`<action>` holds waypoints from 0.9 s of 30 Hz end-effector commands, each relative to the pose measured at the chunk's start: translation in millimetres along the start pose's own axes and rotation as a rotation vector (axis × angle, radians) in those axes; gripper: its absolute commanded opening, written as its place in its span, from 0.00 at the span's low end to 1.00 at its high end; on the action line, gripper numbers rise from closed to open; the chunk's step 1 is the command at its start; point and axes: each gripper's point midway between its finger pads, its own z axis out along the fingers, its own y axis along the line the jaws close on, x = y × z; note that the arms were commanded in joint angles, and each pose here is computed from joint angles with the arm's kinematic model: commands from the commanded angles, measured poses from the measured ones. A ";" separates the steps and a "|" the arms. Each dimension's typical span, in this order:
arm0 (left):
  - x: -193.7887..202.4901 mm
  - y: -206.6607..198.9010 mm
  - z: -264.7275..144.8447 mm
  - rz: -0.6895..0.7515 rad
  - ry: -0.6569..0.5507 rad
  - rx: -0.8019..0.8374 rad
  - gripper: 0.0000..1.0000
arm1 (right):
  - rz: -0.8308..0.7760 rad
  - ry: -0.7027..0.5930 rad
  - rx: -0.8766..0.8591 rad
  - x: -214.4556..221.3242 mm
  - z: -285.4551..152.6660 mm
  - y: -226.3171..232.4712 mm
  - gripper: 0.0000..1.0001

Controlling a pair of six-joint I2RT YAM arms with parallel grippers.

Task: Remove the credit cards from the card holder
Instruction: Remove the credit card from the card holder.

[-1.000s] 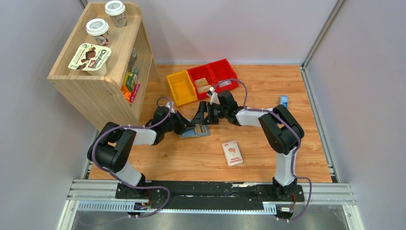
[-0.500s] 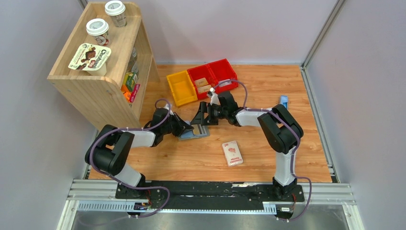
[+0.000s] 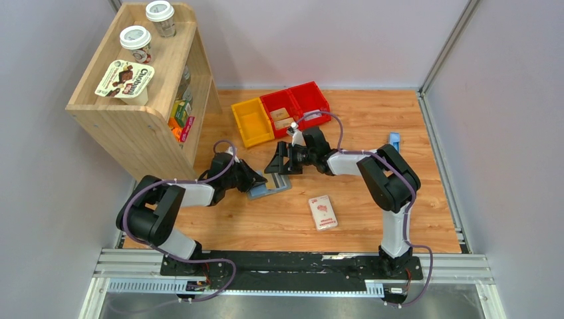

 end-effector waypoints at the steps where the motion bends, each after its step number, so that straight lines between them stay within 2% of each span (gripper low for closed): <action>1: -2.9 -11.4 2.9 0.016 0.002 0.060 0.21 | 0.068 0.069 0.089 30.0 3.5 -33.1 1.00; 7: -2.0 -10.3 8.1 0.002 0.017 0.059 0.28 | 0.065 0.069 0.088 29.9 2.4 -32.0 1.00; 15: 6.1 5.6 15.8 -0.042 0.048 0.027 0.31 | 0.059 0.069 0.084 29.6 1.3 -30.2 1.00; 20: 2.9 -2.4 12.3 -0.031 0.025 0.061 0.15 | 0.061 0.070 0.087 30.4 1.4 -31.3 1.00; 27: -3.2 -11.0 -3.2 0.023 -0.022 0.072 0.12 | 0.062 0.070 0.094 30.6 1.8 -34.0 1.00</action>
